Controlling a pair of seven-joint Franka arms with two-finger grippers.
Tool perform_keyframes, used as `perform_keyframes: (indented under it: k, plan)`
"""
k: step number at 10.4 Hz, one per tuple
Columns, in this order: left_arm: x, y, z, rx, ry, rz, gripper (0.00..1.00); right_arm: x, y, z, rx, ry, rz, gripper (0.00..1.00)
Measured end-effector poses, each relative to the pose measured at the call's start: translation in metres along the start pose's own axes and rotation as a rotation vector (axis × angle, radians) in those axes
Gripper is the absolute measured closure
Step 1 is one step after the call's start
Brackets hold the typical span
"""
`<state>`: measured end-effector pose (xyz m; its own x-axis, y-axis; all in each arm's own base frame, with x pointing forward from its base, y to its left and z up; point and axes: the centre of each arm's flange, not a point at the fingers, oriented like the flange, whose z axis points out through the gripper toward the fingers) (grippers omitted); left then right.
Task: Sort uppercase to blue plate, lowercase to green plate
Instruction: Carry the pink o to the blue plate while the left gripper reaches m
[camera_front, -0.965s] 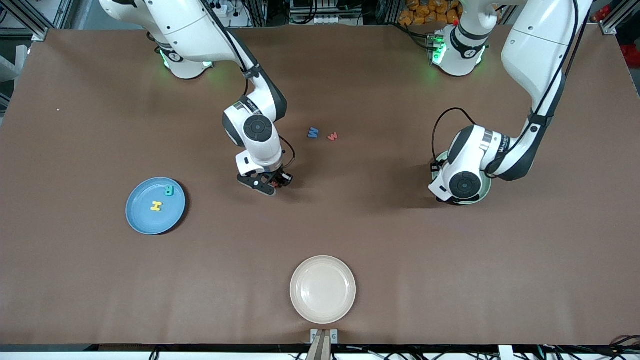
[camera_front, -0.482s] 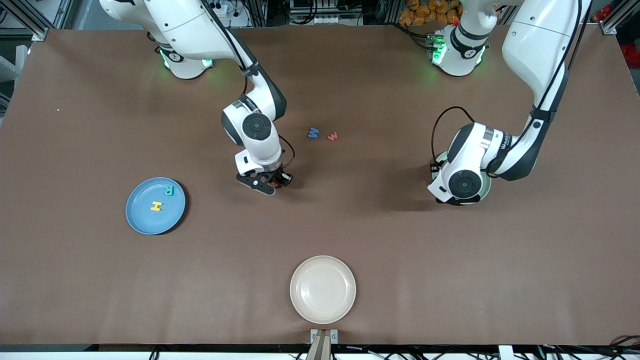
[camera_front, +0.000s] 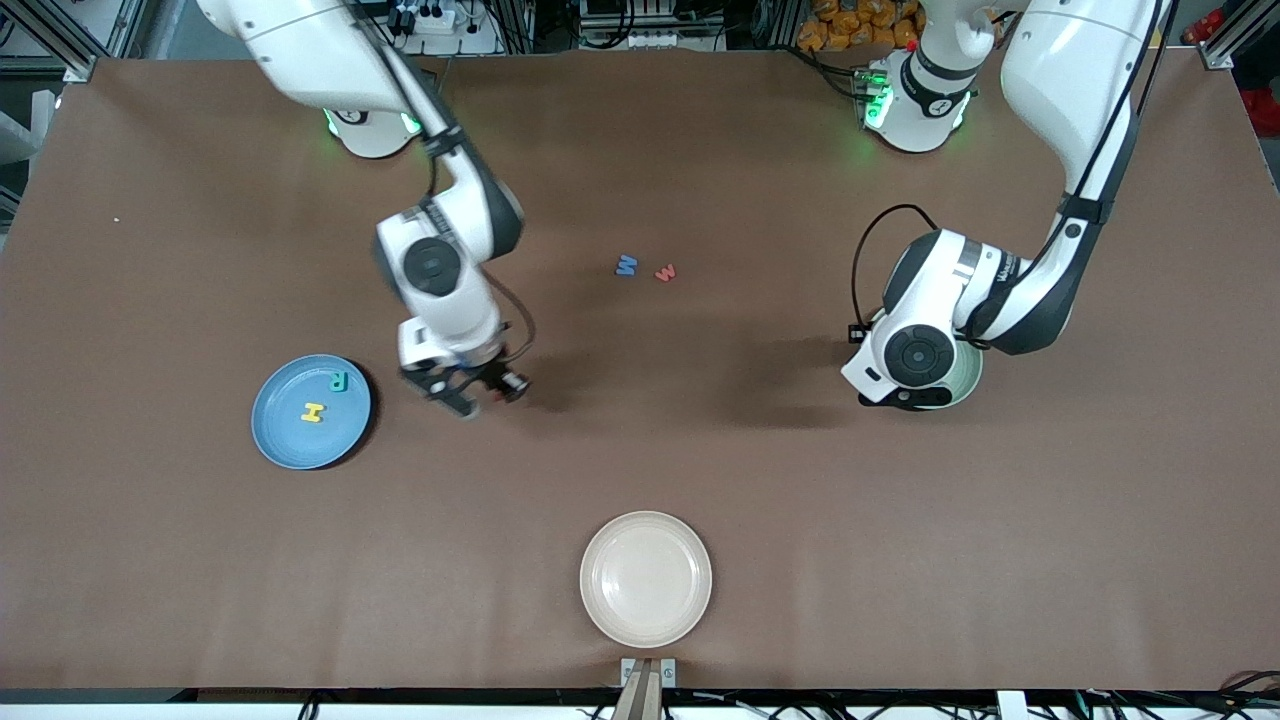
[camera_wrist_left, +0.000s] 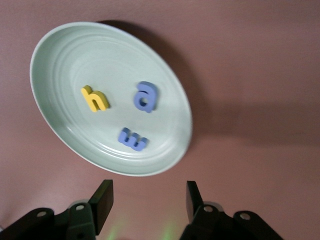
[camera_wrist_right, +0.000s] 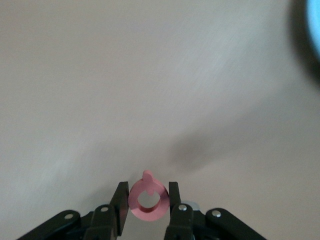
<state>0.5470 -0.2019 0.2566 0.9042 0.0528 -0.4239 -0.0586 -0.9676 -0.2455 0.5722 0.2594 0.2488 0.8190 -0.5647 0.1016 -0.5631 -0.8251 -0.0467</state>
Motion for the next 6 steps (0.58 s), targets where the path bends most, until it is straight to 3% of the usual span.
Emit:
perform_keyframes:
  k: [2, 5, 6]
  plan:
    - [-0.007, 0.018, -0.018, -0.055, 0.003, -0.028, 0.33, 0.057, 0.041, 0.004, -0.023, 0.010, 0.041, 0.64]
    - [-0.022, 0.053, -0.031, -0.114, -0.003, -0.032, 0.33, 0.121, 0.107, 0.007, -0.127, 0.015, 0.049, 0.64]
    - [-0.026, 0.066, -0.034, -0.143, -0.002, -0.033, 0.22, 0.136, 0.128, 0.007, -0.164, 0.005, 0.041, 0.64]
